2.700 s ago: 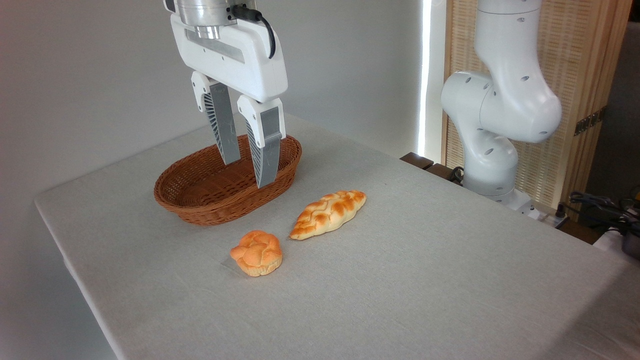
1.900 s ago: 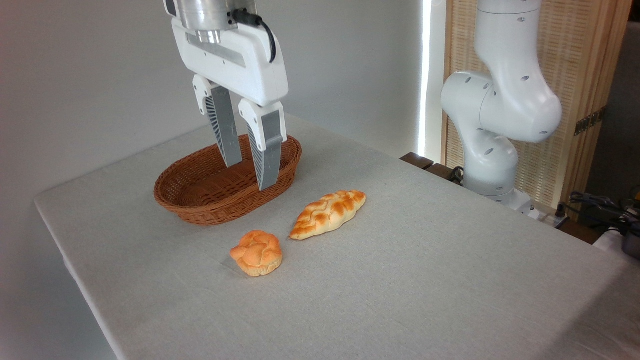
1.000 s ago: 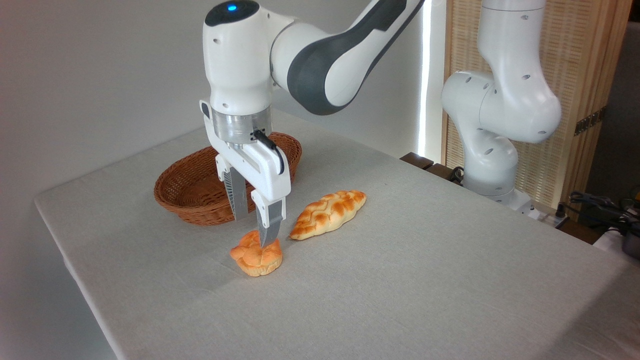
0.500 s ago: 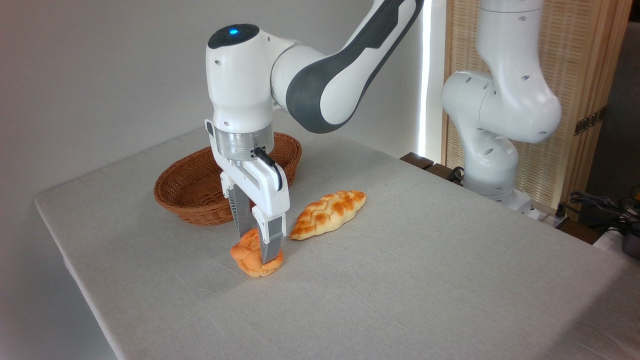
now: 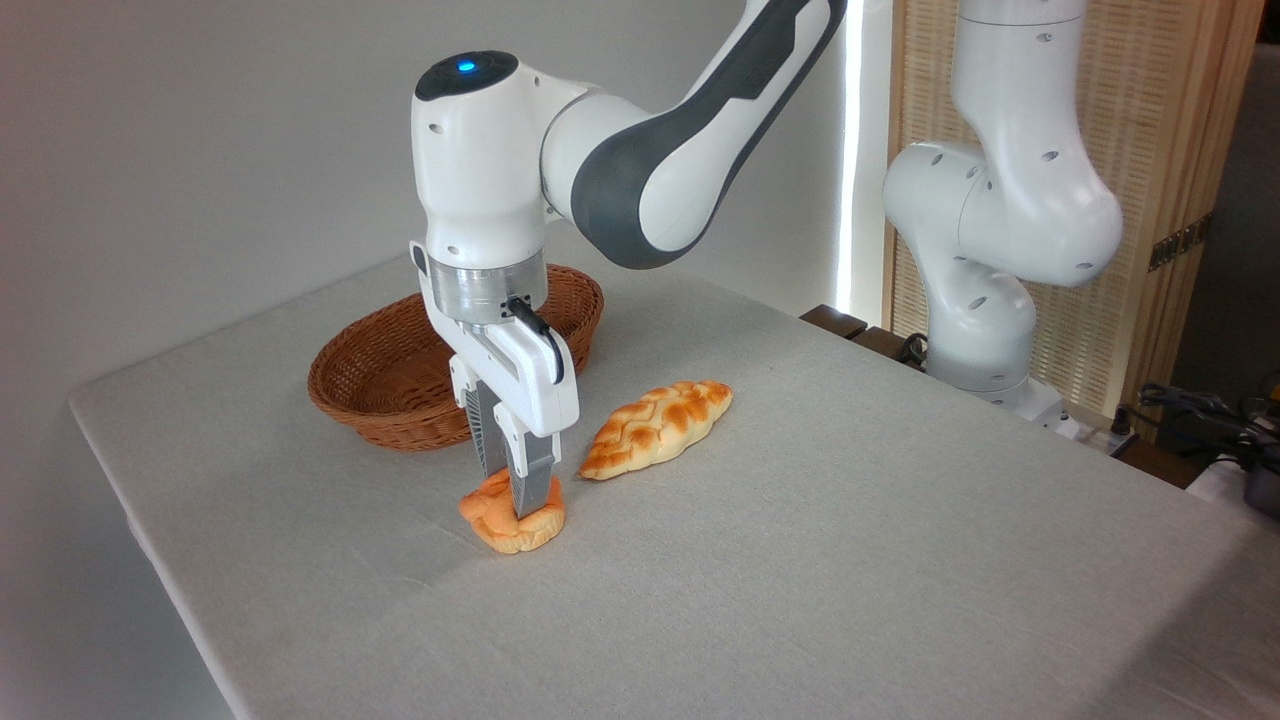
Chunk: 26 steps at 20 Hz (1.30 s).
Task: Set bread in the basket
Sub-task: 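Lift the bun and carry it into the wicker basket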
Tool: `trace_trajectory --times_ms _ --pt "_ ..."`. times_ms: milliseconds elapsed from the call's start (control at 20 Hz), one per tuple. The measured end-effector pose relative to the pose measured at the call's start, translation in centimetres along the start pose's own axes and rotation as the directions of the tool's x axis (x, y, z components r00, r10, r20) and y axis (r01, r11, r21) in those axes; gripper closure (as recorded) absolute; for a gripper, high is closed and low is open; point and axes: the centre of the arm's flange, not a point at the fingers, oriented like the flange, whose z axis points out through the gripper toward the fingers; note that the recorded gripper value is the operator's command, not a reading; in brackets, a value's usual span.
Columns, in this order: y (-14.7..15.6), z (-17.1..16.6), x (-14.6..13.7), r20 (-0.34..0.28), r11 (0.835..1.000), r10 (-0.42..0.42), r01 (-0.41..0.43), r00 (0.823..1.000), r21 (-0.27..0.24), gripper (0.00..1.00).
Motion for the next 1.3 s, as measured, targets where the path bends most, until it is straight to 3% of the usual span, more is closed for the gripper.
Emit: trace_trajectory --times_ms 150,250,450,650,750,900,1050,1150,1300 --pt "0.0 -0.3 0.0 0.003 1.000 0.014 -0.014 1.000 -0.005 0.66" --pt "-0.3 -1.9 0.3 -0.004 0.999 -0.011 0.011 1.000 -0.046 0.66" --pt "-0.8 -7.9 1.9 -0.107 0.989 -0.080 0.066 0.991 -0.133 0.62" --pt "-0.2 -10.1 3.3 -0.172 0.980 -0.134 0.104 0.976 -0.172 0.60" --pt "1.4 -9.8 4.8 -0.174 0.978 -0.124 0.090 0.977 -0.190 0.56" --pt "4.6 -8.4 7.8 -0.178 0.974 -0.127 0.088 0.976 -0.211 0.37" --pt "6.9 -5.9 11.1 -0.208 0.965 -0.195 0.149 0.959 -0.217 0.29" --pt "8.3 -3.7 13.1 -0.224 0.957 -0.229 0.177 0.947 -0.229 0.00" --pt "9.8 -1.7 14.4 -0.218 0.953 -0.228 0.172 0.949 -0.249 0.00"
